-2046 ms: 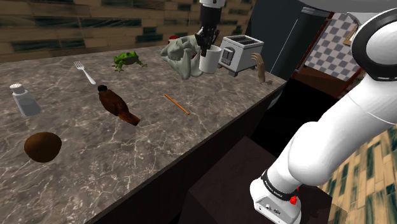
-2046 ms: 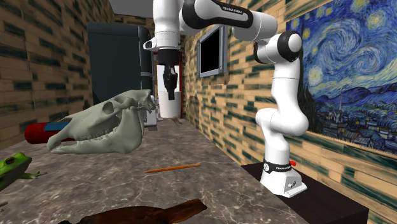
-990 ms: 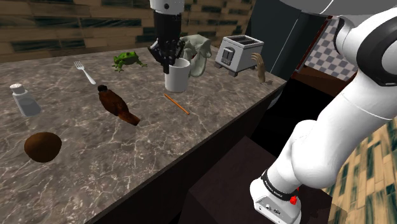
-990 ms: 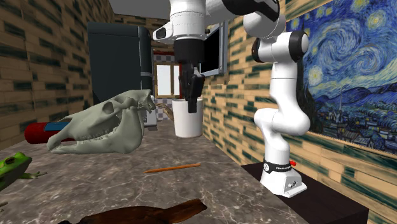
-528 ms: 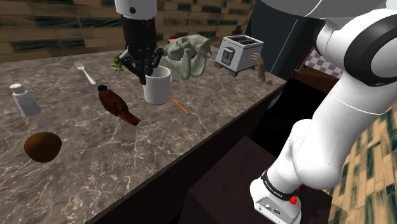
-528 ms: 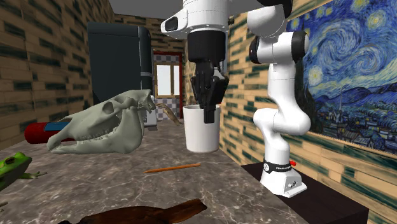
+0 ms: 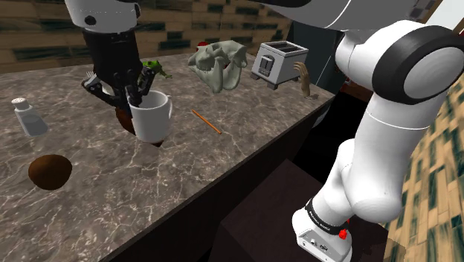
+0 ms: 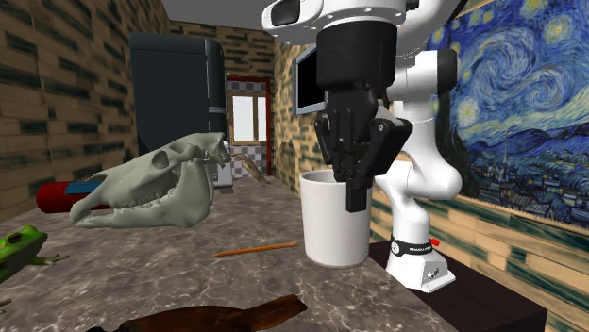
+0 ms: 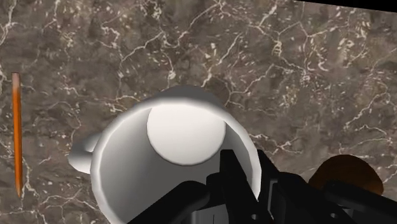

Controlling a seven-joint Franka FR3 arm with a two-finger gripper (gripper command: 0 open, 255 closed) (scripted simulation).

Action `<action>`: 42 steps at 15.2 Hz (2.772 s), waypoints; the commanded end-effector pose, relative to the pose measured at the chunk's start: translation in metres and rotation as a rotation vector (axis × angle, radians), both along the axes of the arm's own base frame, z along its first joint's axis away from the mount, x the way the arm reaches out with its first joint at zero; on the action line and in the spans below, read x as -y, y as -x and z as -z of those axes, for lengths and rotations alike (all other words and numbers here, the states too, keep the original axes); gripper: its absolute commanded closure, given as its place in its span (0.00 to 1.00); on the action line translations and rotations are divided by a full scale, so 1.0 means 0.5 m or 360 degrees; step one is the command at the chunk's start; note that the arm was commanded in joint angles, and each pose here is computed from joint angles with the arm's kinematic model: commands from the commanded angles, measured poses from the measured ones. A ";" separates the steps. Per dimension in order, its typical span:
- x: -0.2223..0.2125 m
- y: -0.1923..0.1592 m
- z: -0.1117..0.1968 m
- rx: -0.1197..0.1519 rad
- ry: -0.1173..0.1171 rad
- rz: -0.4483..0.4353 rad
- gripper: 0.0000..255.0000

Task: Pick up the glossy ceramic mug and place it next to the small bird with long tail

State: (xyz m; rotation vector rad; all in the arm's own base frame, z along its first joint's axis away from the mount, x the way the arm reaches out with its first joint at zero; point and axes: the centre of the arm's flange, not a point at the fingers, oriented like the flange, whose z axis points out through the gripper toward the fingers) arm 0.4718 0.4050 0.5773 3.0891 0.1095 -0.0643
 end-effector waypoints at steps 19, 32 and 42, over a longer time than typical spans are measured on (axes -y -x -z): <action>-0.170 0.009 0.146 0.0000 -0.0001 0.0003 1.00; -0.170 0.009 0.222 0.0000 -0.0001 0.0003 1.00; -0.174 0.006 0.143 0.0000 -0.0001 0.0003 0.00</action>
